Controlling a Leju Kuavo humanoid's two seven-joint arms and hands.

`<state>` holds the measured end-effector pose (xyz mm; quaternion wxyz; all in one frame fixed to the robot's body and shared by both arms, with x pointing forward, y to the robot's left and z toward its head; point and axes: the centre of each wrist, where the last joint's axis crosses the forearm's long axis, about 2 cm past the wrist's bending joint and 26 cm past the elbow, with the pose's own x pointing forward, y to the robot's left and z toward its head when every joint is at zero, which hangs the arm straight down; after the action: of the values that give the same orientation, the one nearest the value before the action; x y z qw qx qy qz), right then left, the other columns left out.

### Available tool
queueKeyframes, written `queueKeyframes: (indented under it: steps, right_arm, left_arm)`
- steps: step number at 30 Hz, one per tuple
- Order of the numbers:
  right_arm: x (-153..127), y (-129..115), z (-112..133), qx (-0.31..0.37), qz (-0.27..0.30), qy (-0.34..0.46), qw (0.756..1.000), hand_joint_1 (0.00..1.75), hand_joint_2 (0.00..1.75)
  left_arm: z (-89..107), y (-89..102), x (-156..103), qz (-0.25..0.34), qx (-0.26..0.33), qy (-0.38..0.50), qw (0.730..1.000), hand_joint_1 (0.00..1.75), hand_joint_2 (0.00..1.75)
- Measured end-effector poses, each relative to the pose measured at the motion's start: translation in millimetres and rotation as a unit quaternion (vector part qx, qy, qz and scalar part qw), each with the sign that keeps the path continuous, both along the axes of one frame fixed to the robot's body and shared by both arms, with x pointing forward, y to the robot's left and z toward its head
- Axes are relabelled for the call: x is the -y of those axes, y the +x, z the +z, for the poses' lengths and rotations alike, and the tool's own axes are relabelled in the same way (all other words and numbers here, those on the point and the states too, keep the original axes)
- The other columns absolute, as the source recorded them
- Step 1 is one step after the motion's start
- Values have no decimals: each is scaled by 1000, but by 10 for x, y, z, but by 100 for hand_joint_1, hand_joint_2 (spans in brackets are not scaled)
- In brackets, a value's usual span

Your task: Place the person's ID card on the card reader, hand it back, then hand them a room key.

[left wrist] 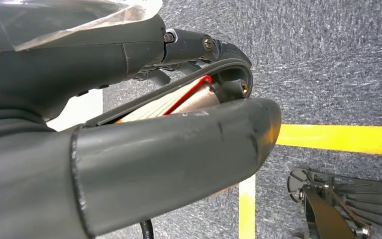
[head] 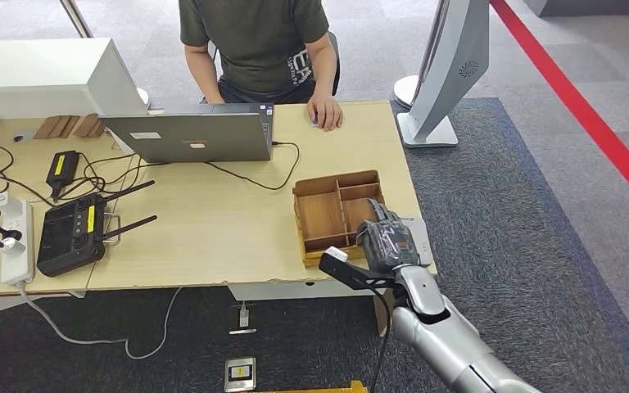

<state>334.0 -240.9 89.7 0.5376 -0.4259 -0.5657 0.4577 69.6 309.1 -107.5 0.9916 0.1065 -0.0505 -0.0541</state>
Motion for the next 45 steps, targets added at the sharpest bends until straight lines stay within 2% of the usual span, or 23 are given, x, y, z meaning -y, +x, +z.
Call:
queueKeyframes:
  steps: [5,13,21,26,30,37,45]
  right_arm:
    - [-16,49,152,32,1,-21,999,175,175]
    - [25,128,750,134,3,-78,988,175,175]
    - [8,85,1144,198,17,-80,977,175,175]
    - [-64,143,1328,226,39,-67,971,175,175]
    - [-211,290,1466,241,59,-65,967,175,175]
    - [-529,707,1708,233,74,-99,965,175,175]
    - [-697,972,1775,206,72,-124,968,175,175]
  left_arm:
    - [0,0,3,-5,2,-1,1000,0,0]
    - [-1,-2,2,-27,11,-13,999,0,0]
    - [-1,-1,-5,-41,15,-15,999,0,0]
    - [1,9,-13,-51,18,-12,998,0,0]
    - [3,22,-11,-61,23,-11,998,0,0]
    - [7,46,-32,-79,30,-12,996,0,0]
    - [8,43,-53,-77,21,-10,997,0,0]
